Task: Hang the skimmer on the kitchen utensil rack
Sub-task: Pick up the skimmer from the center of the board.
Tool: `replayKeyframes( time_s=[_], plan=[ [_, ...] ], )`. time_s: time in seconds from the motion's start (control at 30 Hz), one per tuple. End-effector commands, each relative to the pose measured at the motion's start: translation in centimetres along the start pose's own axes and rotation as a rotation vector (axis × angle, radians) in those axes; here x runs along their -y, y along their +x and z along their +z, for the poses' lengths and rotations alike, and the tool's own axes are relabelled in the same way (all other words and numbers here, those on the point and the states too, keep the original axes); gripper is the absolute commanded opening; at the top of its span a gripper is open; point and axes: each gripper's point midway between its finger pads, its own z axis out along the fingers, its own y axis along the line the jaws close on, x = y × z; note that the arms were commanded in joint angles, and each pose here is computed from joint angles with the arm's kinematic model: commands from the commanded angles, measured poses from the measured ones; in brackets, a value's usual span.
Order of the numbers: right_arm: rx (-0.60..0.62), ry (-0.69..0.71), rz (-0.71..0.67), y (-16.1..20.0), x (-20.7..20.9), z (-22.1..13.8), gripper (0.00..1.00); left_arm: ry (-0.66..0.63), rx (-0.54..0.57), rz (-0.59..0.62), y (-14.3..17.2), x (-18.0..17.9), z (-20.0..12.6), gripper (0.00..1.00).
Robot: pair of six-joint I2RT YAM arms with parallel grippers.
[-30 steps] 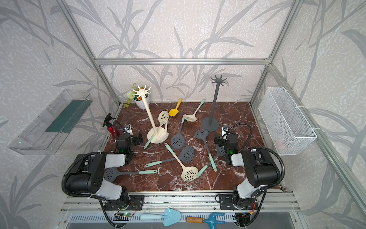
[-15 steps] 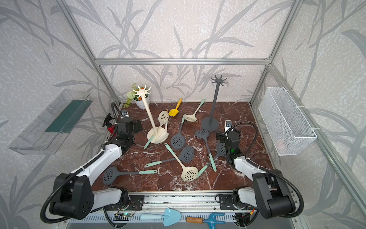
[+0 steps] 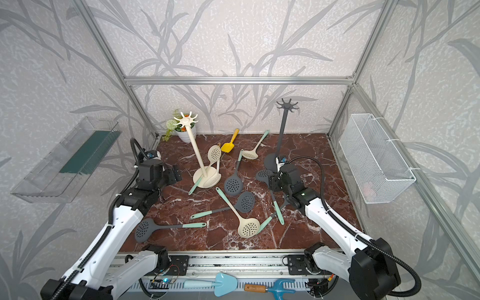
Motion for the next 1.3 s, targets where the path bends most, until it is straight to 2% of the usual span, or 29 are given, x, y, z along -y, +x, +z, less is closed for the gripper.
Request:
replayKeyframes(
  time_s=[0.0,0.2,0.33,0.4,0.47,0.57,0.63,0.8,1.03,1.17,1.27],
  plan=[
    [-0.204,-0.013,0.028,5.0,-0.5,0.5,0.68,0.158,-0.037,0.055,0.9,2.9,-0.6,0.95],
    [-0.333,0.001,0.013,7.5,-0.9,2.9,0.61,0.296,-0.02,0.076,1.2,5.6,-1.5,0.95],
    [-0.43,-0.012,0.018,9.3,-1.4,4.6,0.53,0.32,-0.001,0.109,1.0,6.2,-2.1,0.95],
    [-0.488,-0.007,0.01,10.0,-1.5,5.4,0.39,0.328,0.0,0.115,1.0,6.3,-2.3,0.95],
    [-0.509,-0.003,0.002,10.3,-1.5,6.0,0.31,0.337,0.0,0.121,1.0,6.5,-2.4,0.95],
    [-0.502,-0.026,-0.016,9.5,-2.0,6.3,0.07,0.364,0.004,0.135,1.0,7.1,-2.8,0.93],
    [-0.461,-0.044,-0.017,8.1,-2.4,5.7,0.0,0.388,0.005,0.15,1.2,7.6,-3.2,0.92],
    [-0.322,-0.11,-0.031,3.8,-3.5,2.7,0.0,0.414,0.022,0.219,1.4,8.5,-4.2,0.92],
    [-0.145,-0.315,0.008,0.1,-6.6,-1.9,0.0,0.525,0.072,0.297,1.3,11.1,-6.1,0.9],
    [-0.115,-0.416,0.042,-0.9,-8.2,-3.8,0.0,0.673,0.105,0.395,1.7,14.1,-7.6,0.89],
    [-0.096,-0.517,0.089,-1.7,-9.7,-5.2,0.0,0.729,0.144,0.494,1.7,16.3,-8.7,0.89]
  ],
)
